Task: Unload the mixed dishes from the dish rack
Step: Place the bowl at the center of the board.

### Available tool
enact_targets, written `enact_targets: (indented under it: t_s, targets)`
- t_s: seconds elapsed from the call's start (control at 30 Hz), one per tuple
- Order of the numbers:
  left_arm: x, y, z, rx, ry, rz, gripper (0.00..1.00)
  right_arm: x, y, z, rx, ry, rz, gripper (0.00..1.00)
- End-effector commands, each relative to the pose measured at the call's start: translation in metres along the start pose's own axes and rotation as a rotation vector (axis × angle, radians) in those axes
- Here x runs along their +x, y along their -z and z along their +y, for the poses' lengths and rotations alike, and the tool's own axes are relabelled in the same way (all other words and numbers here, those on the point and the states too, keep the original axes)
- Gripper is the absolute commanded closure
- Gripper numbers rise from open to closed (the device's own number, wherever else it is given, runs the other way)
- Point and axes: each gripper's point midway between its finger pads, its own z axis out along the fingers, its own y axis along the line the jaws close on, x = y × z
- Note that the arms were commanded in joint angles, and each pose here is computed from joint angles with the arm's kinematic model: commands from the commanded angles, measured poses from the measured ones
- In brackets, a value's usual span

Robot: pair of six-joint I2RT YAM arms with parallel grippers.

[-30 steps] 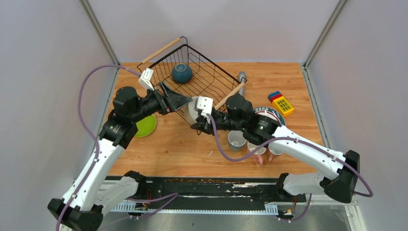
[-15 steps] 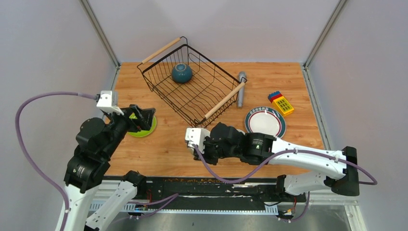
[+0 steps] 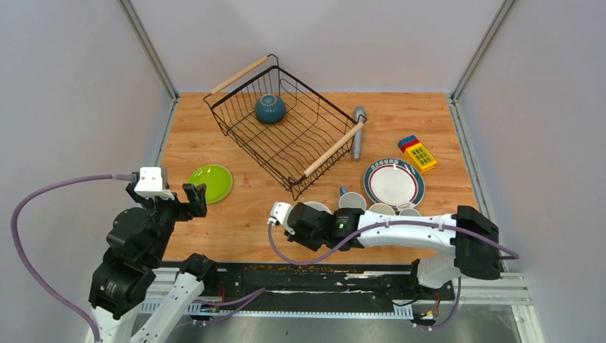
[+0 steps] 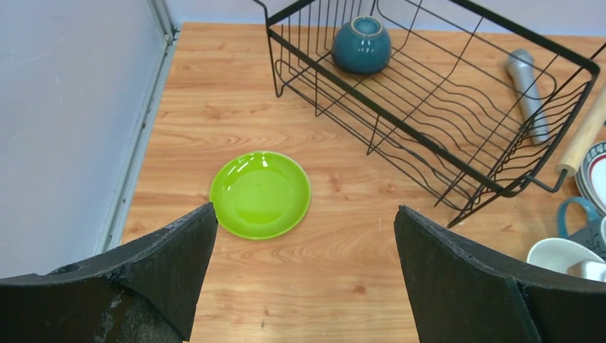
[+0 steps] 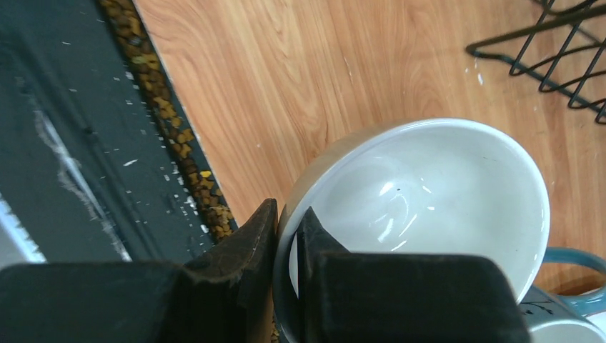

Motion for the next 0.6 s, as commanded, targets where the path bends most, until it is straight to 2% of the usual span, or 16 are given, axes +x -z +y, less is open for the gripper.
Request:
enact_targets:
  t_s: [0.0,0.3,0.57]
  targets:
    - [0.009,0.001,0.008,-0.028,-0.045,0.005,0.00,-0.013,-0.017,-0.016,0.119,-0.076,-0.061,1.00]
    - [0.014,0.000,0.004,-0.003,-0.032,-0.020,0.00,0.023,-0.046,-0.021,0.189,-0.108,0.018,0.99]
    - [0.016,-0.003,0.003,-0.008,-0.024,-0.002,0.00,0.036,-0.055,-0.022,0.205,-0.108,0.054,0.70]
